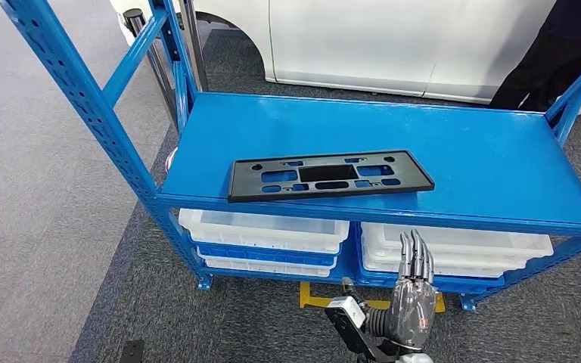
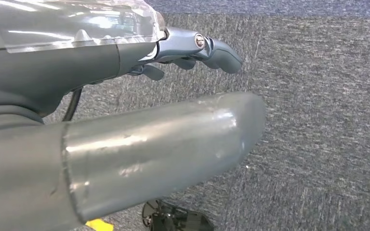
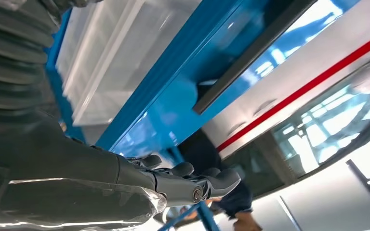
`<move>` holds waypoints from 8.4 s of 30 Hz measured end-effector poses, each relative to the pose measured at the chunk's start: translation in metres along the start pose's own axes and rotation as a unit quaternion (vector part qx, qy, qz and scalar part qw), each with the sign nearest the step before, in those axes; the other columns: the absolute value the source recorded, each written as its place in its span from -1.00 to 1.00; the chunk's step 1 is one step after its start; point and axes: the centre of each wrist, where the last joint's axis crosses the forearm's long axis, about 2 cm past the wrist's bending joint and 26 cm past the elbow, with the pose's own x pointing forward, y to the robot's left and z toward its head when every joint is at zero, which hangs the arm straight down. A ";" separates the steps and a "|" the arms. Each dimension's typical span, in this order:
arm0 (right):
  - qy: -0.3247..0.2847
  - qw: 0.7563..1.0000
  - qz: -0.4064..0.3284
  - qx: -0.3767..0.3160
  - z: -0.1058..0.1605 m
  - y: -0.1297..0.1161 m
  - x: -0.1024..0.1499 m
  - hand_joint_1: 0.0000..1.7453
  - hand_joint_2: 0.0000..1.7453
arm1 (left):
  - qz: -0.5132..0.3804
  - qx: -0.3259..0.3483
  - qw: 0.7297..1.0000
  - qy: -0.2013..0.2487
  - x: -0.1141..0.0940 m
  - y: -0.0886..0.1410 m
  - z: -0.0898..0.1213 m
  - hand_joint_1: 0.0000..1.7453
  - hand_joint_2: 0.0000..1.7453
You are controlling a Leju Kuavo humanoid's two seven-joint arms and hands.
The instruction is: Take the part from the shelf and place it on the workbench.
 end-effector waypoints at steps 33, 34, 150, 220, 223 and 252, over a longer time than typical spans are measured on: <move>0.048 0.982 0.165 -0.085 -0.066 -0.036 -0.016 -1.00 1.00 | -0.029 -0.080 0.996 0.017 0.004 0.006 -0.007 -1.00 -1.00; 0.044 0.982 0.164 -0.082 -0.067 -0.034 -0.015 -1.00 1.00 | -0.032 -0.082 0.996 0.017 0.005 0.006 -0.007 -1.00 -1.00; 0.017 0.976 0.199 0.091 -0.087 0.042 -0.036 -1.00 1.00 | -0.136 -0.128 0.983 -0.003 0.014 0.013 -0.014 -1.00 -1.00; 0.002 0.997 -0.079 0.019 -0.102 0.020 -0.014 1.00 1.00 | -0.094 -0.117 0.989 0.001 0.002 0.011 -0.008 -1.00 -1.00; 0.004 0.994 -0.109 0.010 -0.104 0.018 -0.013 1.00 1.00 | -0.092 -0.117 0.989 0.002 0.002 0.009 -0.007 -1.00 -1.00; 0.024 0.842 -0.532 -0.089 -0.087 -0.030 0.022 1.00 1.00 | -0.051 -0.097 0.994 0.024 -0.002 0.005 -0.003 -1.00 -1.00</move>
